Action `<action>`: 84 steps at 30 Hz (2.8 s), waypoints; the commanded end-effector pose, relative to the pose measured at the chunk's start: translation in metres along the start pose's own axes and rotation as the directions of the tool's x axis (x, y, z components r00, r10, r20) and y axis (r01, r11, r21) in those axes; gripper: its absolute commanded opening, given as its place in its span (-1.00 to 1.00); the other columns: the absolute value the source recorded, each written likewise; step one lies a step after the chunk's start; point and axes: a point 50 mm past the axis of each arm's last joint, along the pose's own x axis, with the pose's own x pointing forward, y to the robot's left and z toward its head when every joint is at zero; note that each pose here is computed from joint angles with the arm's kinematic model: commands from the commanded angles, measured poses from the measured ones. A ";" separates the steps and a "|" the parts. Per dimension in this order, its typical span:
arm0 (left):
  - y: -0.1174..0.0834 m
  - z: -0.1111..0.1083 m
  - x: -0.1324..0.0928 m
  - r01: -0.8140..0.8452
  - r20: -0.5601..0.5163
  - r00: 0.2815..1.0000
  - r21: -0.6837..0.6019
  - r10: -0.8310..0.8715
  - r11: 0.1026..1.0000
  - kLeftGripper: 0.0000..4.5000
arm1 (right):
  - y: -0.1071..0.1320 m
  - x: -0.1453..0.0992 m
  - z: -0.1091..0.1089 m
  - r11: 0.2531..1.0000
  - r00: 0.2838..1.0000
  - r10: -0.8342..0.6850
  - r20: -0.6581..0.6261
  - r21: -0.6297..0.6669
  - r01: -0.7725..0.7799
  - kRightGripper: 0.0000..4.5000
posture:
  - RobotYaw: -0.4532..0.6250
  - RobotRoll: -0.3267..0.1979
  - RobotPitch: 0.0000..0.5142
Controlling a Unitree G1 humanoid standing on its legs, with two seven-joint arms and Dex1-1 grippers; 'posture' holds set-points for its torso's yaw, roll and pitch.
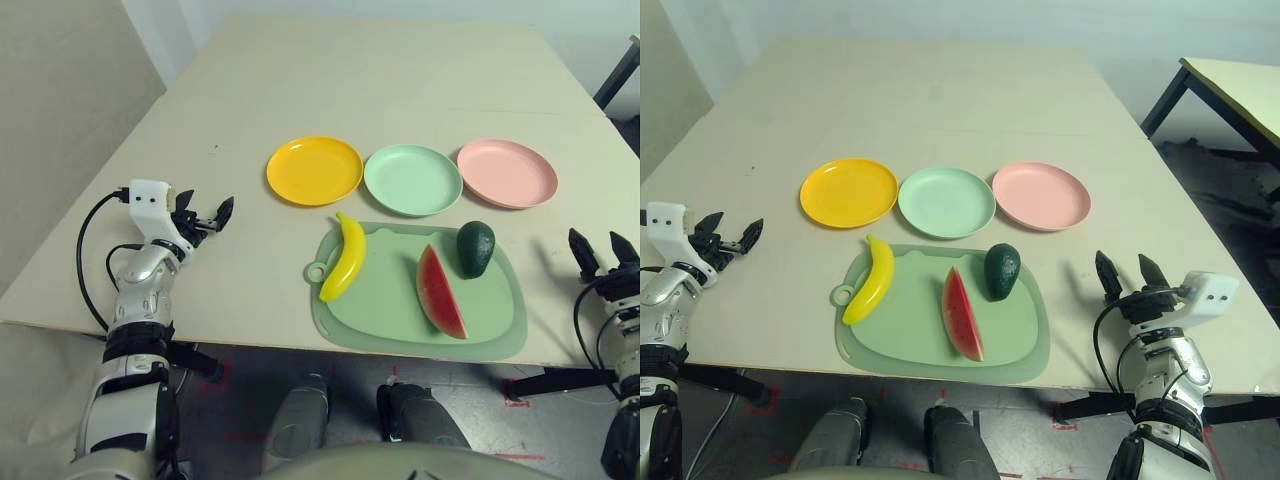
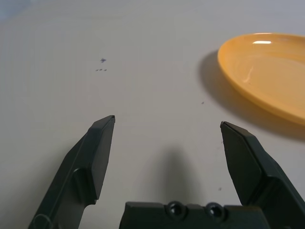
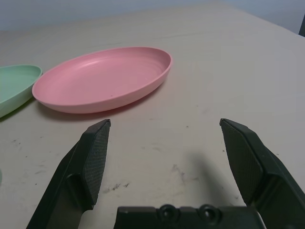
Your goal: Place the fruits into color-matched plates.
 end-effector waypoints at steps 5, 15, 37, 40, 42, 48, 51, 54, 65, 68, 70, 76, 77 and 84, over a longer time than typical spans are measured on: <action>-0.007 0.001 0.014 0.035 -0.014 0.999 0.003 -0.035 0.999 1.00 | -0.007 -0.005 0.006 0.999 0.999 -0.032 0.022 -0.010 0.032 0.99 | -0.01 0.25 -0.51; -0.012 -0.006 0.008 0.119 0.022 0.993 -0.047 -0.118 0.992 1.00 | -0.018 0.003 0.047 0.996 1.000 0.021 0.003 -0.088 -0.021 0.99 | -0.16 0.25 -0.52; -0.059 0.056 -0.022 0.974 -0.018 0.225 0.044 -0.974 0.224 1.00 | 0.141 0.087 0.176 -0.456 0.350 0.454 -0.820 -0.551 -0.699 0.99 | -0.32 0.25 -0.35; -0.062 0.057 -0.022 0.975 0.011 0.218 0.047 -0.976 0.218 1.00 | 0.159 0.096 0.173 -0.634 0.246 0.409 -0.879 -0.468 -0.616 0.99 | -0.30 0.25 -0.35; -0.062 0.058 -0.022 0.969 0.055 0.239 0.051 -0.969 0.242 1.00 | 0.170 0.098 0.164 -0.708 0.163 0.386 -0.908 -0.405 -0.578 0.99 | -0.28 0.25 -0.35; -0.062 0.052 -0.028 0.961 0.034 0.264 0.073 -0.964 0.266 1.00 | 0.176 0.097 0.135 -0.822 0.014 0.260 -0.965 -0.229 -0.522 0.99 | -0.23 0.25 -0.32; -0.063 0.050 -0.031 0.964 0.023 0.255 0.070 -0.967 0.256 1.00 | 0.180 0.102 0.130 -0.840 0.000 0.228 -0.974 -0.197 -0.505 0.99 | -0.22 0.25 -0.29; -0.064 0.048 -0.034 0.967 0.014 0.247 0.067 -0.969 0.247 1.00 | 0.189 0.110 0.129 -0.846 0.011 0.236 -0.972 -0.211 -0.489 0.99 | -0.20 0.25 -0.28; -0.068 0.047 -0.035 0.965 0.029 0.256 0.059 -0.966 0.257 1.00 | 0.203 0.122 0.124 -0.836 0.037 0.275 -0.961 -0.258 -0.483 0.99 | -0.17 0.25 -0.31; -0.069 0.049 -0.032 0.957 0.049 0.279 0.066 -0.959 0.282 1.00 | 0.204 0.122 0.119 -0.833 0.025 0.282 -0.959 -0.258 -0.489 0.99 | -0.14 0.25 -0.31; -0.070 0.049 -0.032 0.955 0.055 0.284 0.069 -0.957 0.287 1.00 | 0.205 0.121 0.116 -0.833 0.021 0.281 -0.959 -0.255 -0.490 0.99 | -0.14 0.25 -0.31; -0.070 0.051 -0.031 0.944 0.070 0.313 0.087 -0.947 0.318 1.00 | 0.207 0.123 0.109 -0.833 0.014 0.277 -0.961 -0.247 -0.494 0.99 | -0.12 0.25 -0.30; -0.070 0.051 -0.031 0.943 0.070 0.315 0.088 -0.946 0.321 1.00 | 0.207 0.123 0.108 -0.833 0.014 0.277 -0.961 -0.247 -0.496 0.99 | -0.12 0.25 -0.30; -0.068 0.050 -0.033 0.942 0.054 0.317 0.094 -0.947 0.321 1.00 | 0.208 0.125 0.106 -0.825 0.015 0.275 -0.961 -0.244 -0.509 0.99 | -0.12 0.25 -0.29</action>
